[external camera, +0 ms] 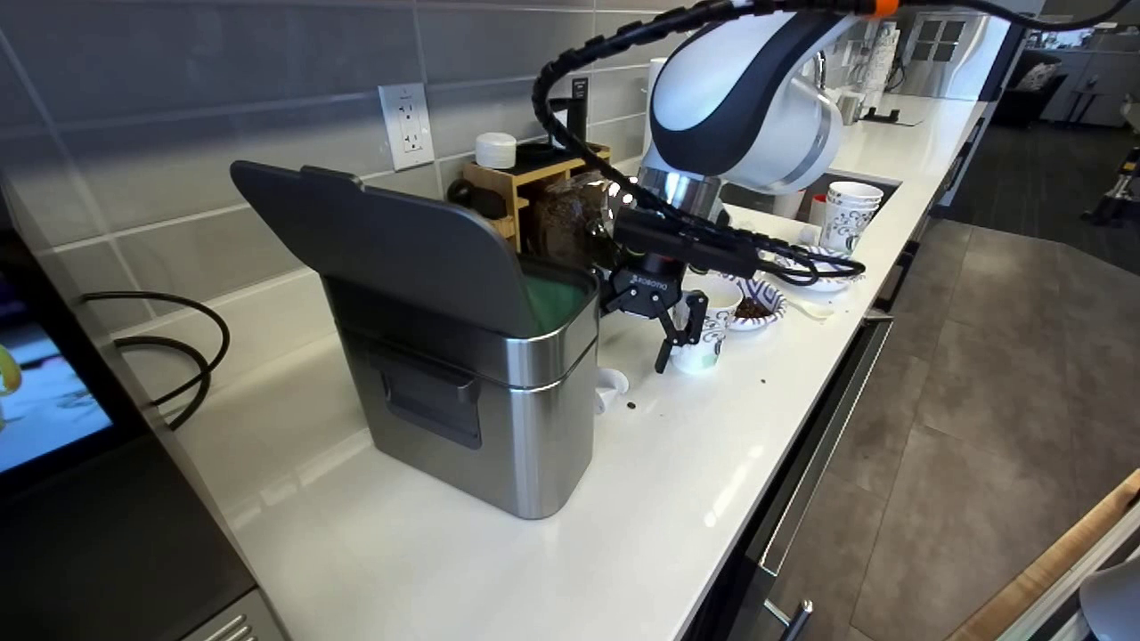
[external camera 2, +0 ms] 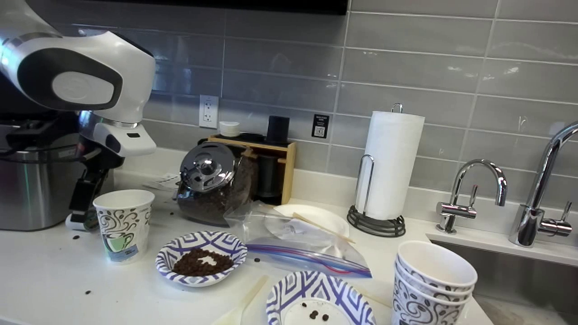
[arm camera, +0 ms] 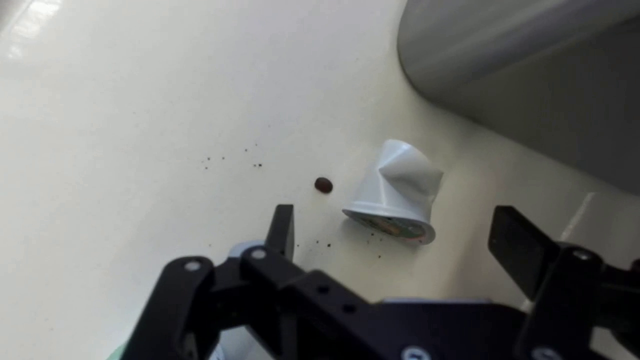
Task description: Open the lid on the bin and put a k-cup into it then close it
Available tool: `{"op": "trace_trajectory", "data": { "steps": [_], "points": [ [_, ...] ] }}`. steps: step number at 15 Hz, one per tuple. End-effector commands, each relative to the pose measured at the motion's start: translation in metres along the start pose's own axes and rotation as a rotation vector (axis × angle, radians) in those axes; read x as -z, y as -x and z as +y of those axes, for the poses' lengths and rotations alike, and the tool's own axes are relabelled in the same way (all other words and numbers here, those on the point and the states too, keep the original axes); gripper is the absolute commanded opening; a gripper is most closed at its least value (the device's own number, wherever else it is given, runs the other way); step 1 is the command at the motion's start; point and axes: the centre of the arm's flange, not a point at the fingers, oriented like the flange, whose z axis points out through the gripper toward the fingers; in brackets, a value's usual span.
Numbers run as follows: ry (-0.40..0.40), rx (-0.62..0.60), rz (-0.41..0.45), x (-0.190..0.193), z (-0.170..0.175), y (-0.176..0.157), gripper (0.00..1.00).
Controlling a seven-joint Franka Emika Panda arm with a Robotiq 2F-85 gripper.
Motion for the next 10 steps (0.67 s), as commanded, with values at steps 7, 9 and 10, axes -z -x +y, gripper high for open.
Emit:
{"op": "trace_trajectory", "data": {
  "steps": [7, 9, 10],
  "points": [
    [0.006, -0.010, -0.048, -0.020, -0.009, -0.005, 1.00],
    [0.011, -0.012, -0.053, -0.023, -0.011, -0.006, 1.00],
    [0.011, -0.008, -0.055, -0.024, -0.012, -0.007, 1.00]
  ]
}}
